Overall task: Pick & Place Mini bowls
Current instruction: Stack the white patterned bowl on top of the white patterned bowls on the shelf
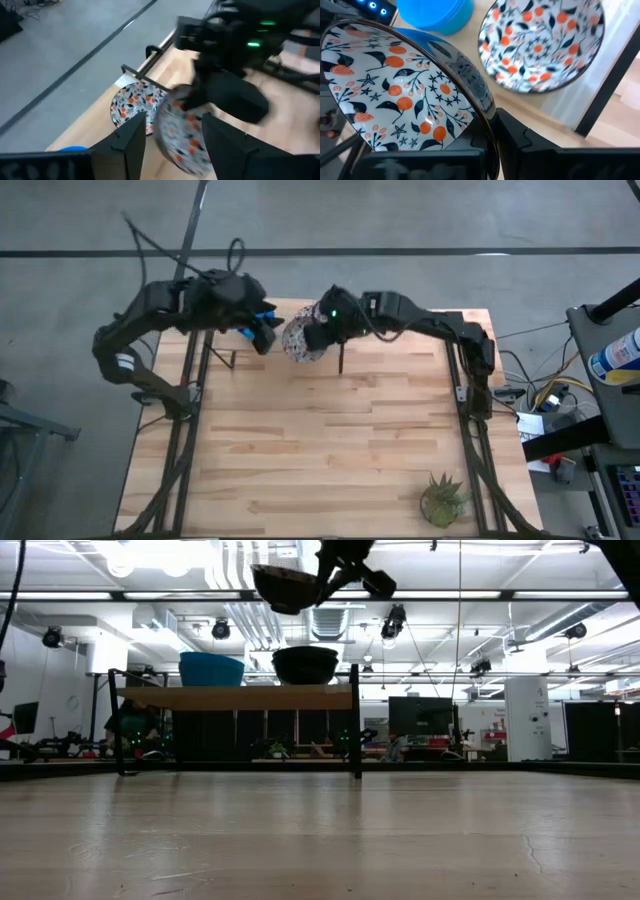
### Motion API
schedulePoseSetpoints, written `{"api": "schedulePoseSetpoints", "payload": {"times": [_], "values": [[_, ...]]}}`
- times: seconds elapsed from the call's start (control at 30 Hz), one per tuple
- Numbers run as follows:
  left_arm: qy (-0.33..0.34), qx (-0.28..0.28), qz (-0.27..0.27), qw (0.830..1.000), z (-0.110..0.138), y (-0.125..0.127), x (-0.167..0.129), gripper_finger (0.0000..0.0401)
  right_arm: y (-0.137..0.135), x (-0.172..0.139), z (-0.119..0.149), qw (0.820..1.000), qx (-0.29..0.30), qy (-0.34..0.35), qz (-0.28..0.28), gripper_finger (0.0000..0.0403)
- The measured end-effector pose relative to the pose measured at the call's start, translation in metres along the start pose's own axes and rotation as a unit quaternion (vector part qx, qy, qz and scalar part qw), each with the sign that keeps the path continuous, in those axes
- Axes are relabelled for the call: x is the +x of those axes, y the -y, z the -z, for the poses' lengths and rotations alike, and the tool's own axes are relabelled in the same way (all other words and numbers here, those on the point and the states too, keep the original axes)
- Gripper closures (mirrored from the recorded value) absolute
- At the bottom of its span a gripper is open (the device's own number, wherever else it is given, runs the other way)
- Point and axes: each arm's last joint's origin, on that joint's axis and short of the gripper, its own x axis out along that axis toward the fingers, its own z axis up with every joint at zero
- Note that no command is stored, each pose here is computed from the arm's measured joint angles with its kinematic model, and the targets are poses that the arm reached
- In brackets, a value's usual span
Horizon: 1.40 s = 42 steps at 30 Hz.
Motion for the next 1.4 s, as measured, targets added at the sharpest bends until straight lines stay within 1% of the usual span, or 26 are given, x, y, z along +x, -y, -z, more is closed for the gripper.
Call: {"api": "schedulePoseSetpoints", "payload": {"times": [0.2,0.3,0.47,0.57,0.67,0.8,1.13,1.4], "values": [[0.016,-0.047,0.05,0.998,0.004,-0.007,-0.03,0.0215,0.027,0.003,-0.035,0.999,0.024,-0.019,-0.015,0.039],[0.019,-0.054,0.061,0.997,0.007,-0.01,-0.039,0.0215,0.041,0.004,-0.051,0.999,0.045,-0.024,-0.02,0.039],[0.017,-0.054,0.06,0.997,0.01,-0.014,-0.046,0.0215,0.063,0.009,-0.072,0.995,0.079,-0.05,-0.037,0.039],[0.011,-0.05,0.058,0.997,0.012,-0.014,-0.047,0.0215,0.07,0.02,-0.077,0.993,0.09,-0.071,-0.039,0.039],[-0.001,-0.036,0.054,0.998,0.014,-0.014,-0.045,0.0215,0.073,0.032,-0.078,0.989,0.093,-0.099,-0.054,0.039],[-0.006,-0.034,0.051,0.998,0.018,-0.015,-0.043,0.0215,0.078,0.04,-0.08,0.985,0.104,-0.124,-0.057,0.039],[-0.022,-0.032,0.046,0.998,0.024,-0.014,-0.036,0.0215,0.093,0.044,-0.084,0.982,0.128,-0.135,-0.036,0.039],[-0.02,-0.033,0.046,0.998,0.024,-0.014,-0.036,0.0215,0.103,0.053,-0.084,0.98,0.14,-0.139,-0.025,0.039]]}}
